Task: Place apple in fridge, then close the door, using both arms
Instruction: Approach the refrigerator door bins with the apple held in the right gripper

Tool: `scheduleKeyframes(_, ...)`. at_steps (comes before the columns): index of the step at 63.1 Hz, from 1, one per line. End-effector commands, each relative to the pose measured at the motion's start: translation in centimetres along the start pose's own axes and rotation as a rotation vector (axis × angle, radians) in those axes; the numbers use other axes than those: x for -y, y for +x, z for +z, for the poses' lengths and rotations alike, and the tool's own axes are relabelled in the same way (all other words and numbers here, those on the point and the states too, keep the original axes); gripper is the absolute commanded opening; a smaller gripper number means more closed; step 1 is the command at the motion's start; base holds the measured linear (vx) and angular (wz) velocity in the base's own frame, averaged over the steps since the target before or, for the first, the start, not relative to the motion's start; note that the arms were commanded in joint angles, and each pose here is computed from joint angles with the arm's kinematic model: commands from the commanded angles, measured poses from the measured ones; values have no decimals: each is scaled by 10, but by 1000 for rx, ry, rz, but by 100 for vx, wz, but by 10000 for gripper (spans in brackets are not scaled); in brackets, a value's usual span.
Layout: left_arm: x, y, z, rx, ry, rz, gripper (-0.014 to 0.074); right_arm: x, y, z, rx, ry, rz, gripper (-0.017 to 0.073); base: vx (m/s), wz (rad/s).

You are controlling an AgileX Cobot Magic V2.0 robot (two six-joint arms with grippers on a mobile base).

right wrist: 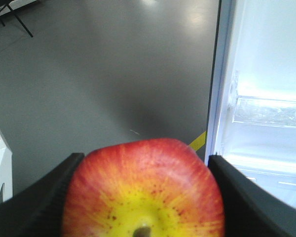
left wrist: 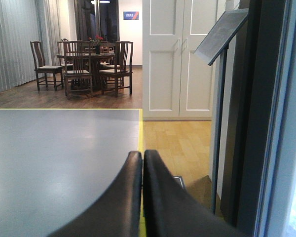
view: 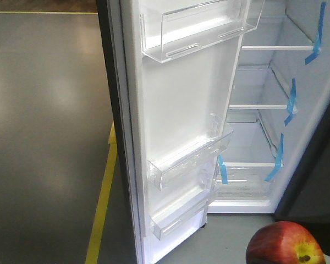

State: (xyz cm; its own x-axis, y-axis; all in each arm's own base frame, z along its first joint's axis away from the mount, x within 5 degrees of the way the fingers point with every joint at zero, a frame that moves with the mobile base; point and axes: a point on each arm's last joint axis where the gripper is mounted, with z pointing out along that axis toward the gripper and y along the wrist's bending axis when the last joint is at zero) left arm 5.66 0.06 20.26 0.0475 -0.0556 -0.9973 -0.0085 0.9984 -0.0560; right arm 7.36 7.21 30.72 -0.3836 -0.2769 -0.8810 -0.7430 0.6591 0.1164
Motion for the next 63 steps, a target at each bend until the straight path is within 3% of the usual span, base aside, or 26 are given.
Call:
scheduleKeyframes(1,0,0,-1,65,3,-5,-6,0,-13,-4,79,11,13,328,9,-2)
scheduleKeyframes(63,0,0,-1,65,3,-5,-6,0,-13,-4,79,11,13,328,10,-2)
